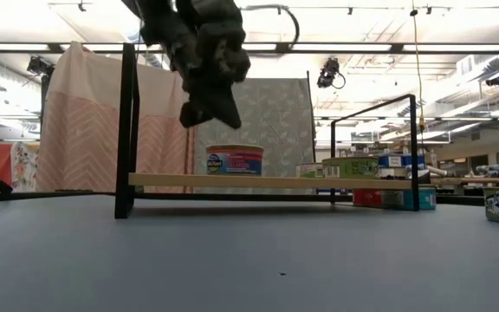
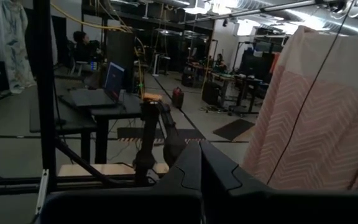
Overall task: Stack canned seafood by type on shelf
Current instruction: Put the blue/pink tuna can on the shelf
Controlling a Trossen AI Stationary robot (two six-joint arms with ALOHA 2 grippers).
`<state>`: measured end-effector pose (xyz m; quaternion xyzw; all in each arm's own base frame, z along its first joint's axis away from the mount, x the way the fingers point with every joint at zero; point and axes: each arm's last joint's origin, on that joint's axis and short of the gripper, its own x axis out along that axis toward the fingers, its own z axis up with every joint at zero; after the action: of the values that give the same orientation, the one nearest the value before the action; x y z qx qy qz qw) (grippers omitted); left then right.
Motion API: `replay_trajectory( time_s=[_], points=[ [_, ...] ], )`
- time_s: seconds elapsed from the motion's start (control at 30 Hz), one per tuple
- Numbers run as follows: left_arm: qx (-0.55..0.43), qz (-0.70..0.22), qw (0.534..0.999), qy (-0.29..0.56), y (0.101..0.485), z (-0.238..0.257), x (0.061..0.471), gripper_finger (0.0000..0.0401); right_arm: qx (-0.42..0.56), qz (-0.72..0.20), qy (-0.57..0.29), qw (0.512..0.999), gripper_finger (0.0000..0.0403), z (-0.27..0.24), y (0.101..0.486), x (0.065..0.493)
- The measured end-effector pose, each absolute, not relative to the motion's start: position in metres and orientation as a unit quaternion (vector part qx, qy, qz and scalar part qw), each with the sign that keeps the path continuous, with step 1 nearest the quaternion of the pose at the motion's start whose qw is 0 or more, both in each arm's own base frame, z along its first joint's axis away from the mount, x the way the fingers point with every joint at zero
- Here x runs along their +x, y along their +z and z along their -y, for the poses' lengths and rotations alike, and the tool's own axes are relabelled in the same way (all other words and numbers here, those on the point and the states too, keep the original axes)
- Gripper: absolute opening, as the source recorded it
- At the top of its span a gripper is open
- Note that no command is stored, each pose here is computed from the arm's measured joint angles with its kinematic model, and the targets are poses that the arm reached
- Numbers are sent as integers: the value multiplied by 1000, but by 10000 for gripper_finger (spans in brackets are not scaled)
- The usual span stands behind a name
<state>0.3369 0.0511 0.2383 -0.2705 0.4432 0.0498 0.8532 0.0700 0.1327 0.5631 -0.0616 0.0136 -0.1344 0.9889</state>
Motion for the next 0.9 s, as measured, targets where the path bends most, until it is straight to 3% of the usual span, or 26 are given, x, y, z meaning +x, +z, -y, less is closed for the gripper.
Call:
replay_trajectory(
  time_s=[0.9],
  points=[
    [-256, -531, 799, 122, 223, -67, 319, 3, -96, -18, -127, 987, 4, -135, 567, 69]
  ],
)
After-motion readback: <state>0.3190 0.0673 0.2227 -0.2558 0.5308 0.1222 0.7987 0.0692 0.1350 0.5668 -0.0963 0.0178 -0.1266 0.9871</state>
